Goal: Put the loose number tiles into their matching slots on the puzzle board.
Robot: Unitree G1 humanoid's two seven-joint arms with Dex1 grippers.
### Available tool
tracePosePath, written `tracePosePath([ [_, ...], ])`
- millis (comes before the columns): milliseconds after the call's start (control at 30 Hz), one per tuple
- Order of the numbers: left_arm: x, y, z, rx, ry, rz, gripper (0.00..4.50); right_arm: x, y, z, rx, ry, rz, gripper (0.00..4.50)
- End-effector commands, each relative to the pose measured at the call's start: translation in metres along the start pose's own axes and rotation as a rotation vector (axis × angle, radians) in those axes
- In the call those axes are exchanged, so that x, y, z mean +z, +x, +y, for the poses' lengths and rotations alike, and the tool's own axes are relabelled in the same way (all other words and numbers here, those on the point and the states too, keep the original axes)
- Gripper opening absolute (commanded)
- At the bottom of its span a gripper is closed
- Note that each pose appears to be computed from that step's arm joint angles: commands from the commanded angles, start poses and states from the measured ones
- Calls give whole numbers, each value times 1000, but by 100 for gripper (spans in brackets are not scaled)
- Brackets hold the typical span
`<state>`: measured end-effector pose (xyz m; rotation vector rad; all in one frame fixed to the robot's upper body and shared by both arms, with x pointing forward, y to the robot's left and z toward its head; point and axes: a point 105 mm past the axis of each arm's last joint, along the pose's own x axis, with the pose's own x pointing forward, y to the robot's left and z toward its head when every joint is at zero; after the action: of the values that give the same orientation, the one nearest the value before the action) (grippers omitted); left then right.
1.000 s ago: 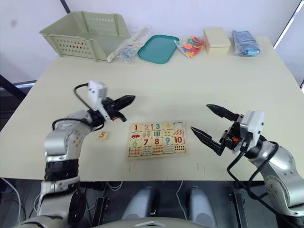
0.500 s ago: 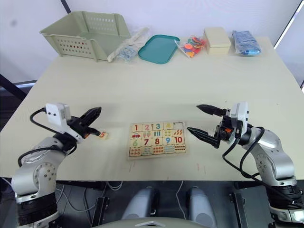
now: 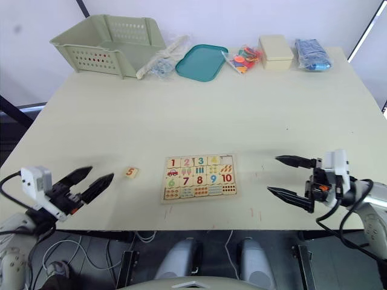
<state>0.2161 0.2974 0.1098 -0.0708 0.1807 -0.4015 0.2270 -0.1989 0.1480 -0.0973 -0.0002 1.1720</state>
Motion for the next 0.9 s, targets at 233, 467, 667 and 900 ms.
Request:
tracePosePath([
  [233,7,-6,3,-94,111,65,442,20,-1,12,52,-5,-39,450],
  [467,18,14,13,-300,210,196,442,35,17,18,149,-39,-73,450],
  [667,15,34,10,-227,158,138,442,39,26,17,158,-78,-84,450],
  [900,14,42,-27,13,85,28,442,41,25,20,172,-89,-97,450],
])
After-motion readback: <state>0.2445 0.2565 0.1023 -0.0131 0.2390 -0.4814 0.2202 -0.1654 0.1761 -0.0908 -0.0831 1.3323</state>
